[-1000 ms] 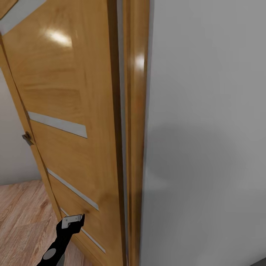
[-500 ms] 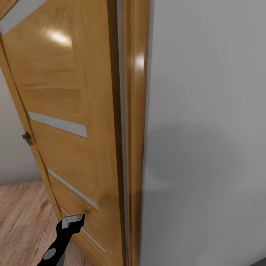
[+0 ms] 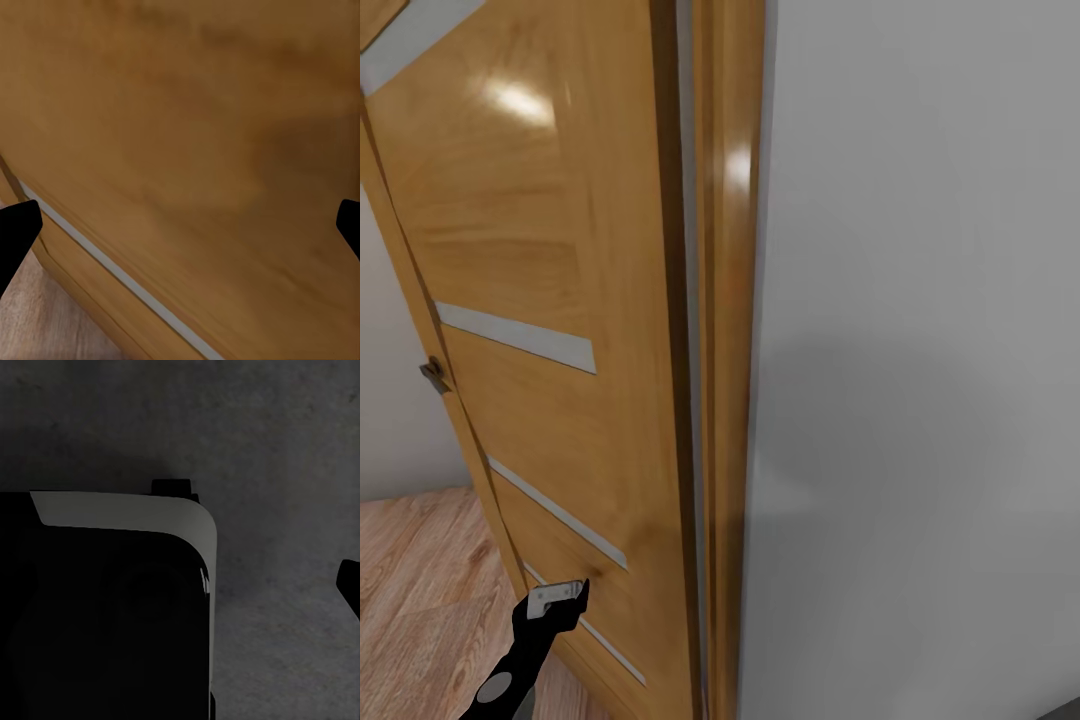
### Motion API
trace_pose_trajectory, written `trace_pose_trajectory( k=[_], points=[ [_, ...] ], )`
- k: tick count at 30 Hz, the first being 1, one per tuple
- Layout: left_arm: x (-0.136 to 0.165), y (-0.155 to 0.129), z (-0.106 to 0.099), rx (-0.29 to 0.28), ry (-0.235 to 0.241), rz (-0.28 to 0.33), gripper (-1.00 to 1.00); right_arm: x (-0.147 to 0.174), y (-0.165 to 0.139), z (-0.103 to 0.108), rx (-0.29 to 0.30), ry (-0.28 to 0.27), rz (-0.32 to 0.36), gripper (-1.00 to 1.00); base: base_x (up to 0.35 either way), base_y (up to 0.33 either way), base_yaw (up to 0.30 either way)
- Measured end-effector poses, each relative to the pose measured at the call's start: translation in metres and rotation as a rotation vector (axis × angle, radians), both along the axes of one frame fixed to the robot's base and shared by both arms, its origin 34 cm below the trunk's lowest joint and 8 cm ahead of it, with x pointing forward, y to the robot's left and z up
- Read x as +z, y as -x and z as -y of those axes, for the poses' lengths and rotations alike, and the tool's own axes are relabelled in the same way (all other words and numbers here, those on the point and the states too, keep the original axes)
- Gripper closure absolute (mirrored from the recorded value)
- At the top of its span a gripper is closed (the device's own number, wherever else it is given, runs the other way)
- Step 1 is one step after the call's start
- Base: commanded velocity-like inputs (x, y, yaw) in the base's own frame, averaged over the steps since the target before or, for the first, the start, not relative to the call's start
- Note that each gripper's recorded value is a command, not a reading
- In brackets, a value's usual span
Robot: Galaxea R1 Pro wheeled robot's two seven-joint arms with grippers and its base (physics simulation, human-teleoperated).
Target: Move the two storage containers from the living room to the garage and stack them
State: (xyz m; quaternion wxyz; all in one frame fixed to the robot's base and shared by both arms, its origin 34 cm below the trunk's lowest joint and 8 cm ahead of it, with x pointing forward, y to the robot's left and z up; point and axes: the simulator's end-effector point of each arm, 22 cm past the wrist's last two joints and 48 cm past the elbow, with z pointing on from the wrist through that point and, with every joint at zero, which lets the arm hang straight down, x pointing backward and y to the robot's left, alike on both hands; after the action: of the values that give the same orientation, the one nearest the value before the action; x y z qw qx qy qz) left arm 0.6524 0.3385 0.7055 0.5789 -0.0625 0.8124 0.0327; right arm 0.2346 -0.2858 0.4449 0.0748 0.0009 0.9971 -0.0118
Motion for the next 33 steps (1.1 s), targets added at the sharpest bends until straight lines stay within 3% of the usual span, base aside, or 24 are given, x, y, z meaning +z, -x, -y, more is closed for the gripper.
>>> trace_pose_trajectory(
  k=[33],
  points=[
    [0.0001, 0.0009, -0.0033, 0.014, -0.002, -0.001, -1.00, 0.0002, -0.0010, 0.0000, 0.000, 0.000, 0.002, -1.00, 0.000, 0.000, -0.016]
  ],
)
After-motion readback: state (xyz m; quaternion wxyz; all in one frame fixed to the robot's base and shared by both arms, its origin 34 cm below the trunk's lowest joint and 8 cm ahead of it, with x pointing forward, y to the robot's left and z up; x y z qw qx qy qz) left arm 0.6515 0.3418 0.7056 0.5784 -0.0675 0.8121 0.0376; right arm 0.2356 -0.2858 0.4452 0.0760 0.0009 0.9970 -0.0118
